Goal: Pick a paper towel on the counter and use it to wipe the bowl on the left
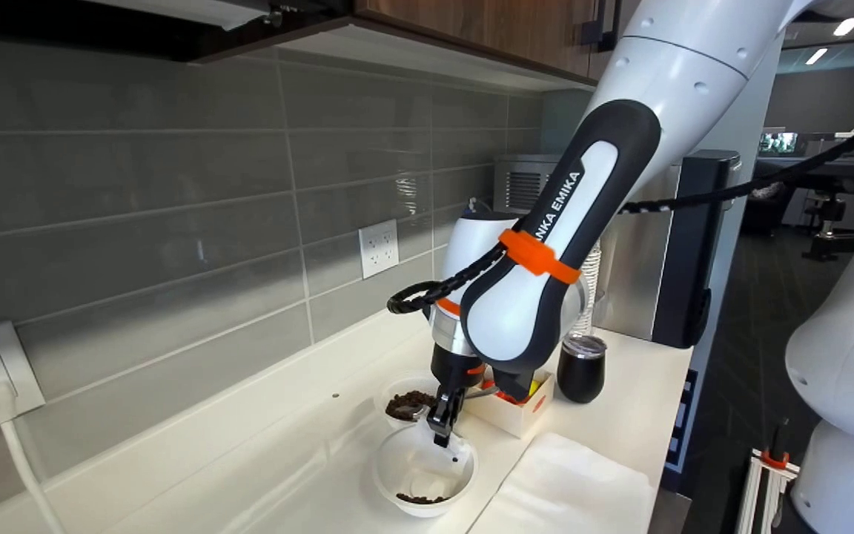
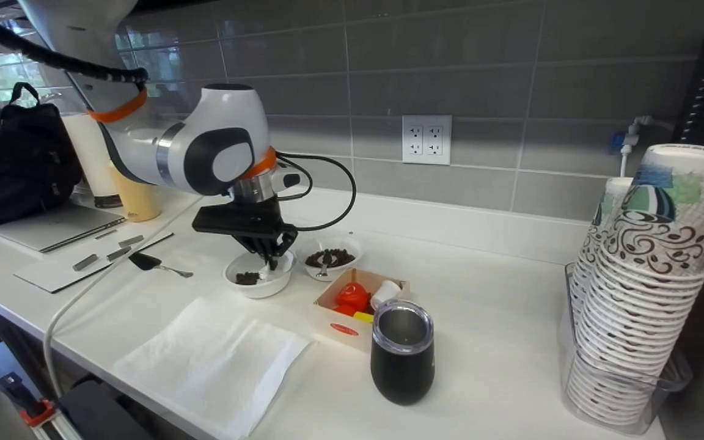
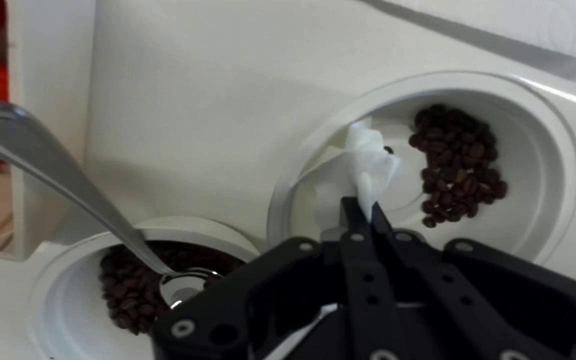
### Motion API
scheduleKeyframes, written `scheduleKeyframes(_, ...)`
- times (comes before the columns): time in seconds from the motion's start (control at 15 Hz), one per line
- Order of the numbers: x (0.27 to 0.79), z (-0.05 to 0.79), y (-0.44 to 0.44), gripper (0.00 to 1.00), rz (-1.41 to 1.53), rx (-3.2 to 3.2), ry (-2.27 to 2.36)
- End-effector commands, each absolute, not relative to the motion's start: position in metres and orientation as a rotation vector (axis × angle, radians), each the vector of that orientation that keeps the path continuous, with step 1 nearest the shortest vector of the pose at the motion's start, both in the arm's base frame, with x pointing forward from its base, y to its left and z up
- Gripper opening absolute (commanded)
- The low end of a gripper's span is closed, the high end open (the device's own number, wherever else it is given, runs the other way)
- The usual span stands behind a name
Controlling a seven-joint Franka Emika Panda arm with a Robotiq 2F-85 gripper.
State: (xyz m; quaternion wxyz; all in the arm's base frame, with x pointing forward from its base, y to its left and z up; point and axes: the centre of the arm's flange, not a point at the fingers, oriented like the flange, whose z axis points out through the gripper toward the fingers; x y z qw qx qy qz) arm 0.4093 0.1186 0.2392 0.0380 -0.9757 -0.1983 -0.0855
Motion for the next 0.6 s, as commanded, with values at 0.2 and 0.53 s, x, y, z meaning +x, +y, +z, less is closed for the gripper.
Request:
scheduleKeyframes(0.2,0.393,0.249,0.127,0.01,-0.162,-3.006,-0.652)
scheduleKeyframes(0.53,0.379,0.24,0.148,0.01,0.055,-2.931,-0.679)
